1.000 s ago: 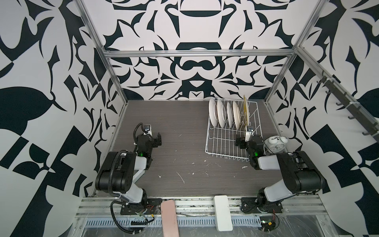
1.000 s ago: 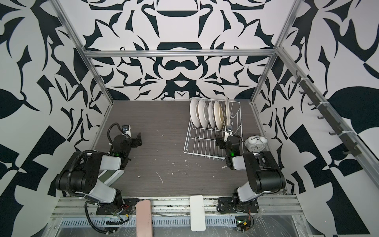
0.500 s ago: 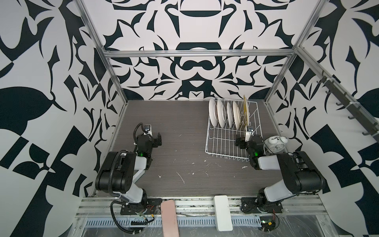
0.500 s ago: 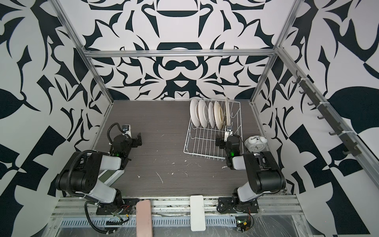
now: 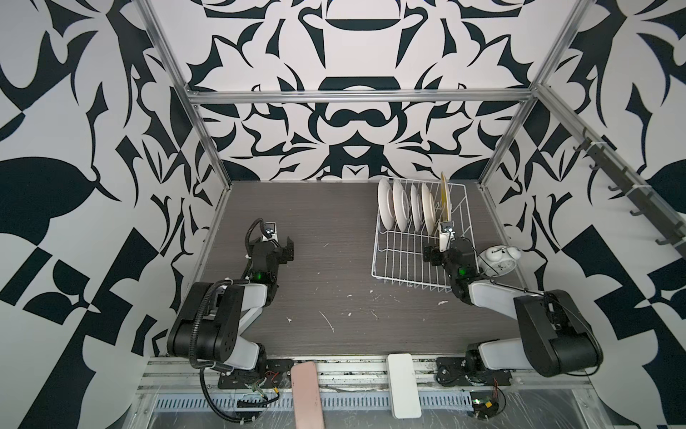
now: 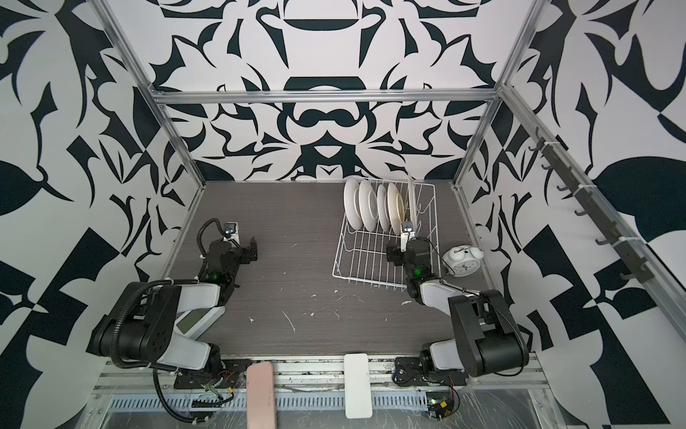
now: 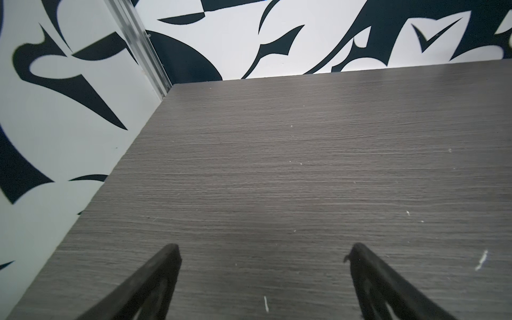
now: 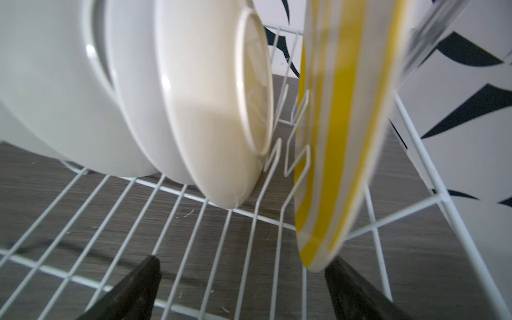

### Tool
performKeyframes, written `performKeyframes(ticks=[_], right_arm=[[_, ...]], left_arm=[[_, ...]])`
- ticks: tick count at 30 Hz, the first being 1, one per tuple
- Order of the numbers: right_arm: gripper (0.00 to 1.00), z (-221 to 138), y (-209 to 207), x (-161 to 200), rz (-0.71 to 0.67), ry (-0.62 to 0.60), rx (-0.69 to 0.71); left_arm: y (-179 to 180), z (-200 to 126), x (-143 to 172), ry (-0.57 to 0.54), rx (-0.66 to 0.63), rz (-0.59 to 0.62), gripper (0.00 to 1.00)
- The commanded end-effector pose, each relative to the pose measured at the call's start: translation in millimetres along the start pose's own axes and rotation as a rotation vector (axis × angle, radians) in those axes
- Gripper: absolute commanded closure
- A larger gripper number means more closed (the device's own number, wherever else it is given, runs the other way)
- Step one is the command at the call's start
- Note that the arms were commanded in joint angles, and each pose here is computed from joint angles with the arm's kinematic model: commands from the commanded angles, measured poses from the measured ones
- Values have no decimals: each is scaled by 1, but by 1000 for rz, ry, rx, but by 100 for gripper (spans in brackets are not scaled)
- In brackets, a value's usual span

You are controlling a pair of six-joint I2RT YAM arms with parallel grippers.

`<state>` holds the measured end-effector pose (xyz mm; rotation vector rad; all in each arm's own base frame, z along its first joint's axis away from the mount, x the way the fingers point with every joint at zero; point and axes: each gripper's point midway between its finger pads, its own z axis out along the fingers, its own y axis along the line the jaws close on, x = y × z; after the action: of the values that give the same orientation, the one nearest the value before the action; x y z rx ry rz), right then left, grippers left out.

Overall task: Unload the plates from the dish rack
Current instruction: Pick up the plate from the dish rack.

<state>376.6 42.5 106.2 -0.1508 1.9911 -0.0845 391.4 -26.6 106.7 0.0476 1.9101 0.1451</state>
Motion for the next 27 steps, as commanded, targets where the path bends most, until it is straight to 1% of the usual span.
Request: performKeyframes(ticks=[1,4,6,8,12,15,17,18,19,20,22,25,27], right_arm=[[4,-9,-7,-37,-28,-57,57],[4,-17,-7,-51,-16,-51,76],[4,-23,-7,-59,-3,-45,66],[5,-29,-7,-65,17,-33,62],[8,-45,-9,-78,50,-11,60],[9,-58,-10,-84,83,4,58],[10,-64,-12,-88,107,13,59],[10,-67,-12,-91,120,23,58],[1,-69,-12,-95,130,31,58],[0,-71,-14,-100,145,39,75],[0,-72,-25,-111,193,60,165],[0,-70,-24,-125,146,120,224],[0,-67,-21,-133,111,143,246]], left_arm=[[-4,-2,-17,10,-44,78,1],[-7,-3,-25,31,-74,136,1],[-6,-2,-29,74,-80,133,1],[-10,-3,-34,108,-55,125,1],[-18,-11,-49,129,8,69,1],[-26,-20,-59,122,67,32,1],[-30,-23,-60,140,98,8,1],[-31,-31,-72,114,118,-19,1],[-34,-33,-73,119,138,-43,1],[-36,-35,-72,123,149,-80,1],[-52,-40,-71,123,239,-182,1],[-80,-45,-68,130,352,-275,1],[-97,-49,-64,157,393,-287,1]])
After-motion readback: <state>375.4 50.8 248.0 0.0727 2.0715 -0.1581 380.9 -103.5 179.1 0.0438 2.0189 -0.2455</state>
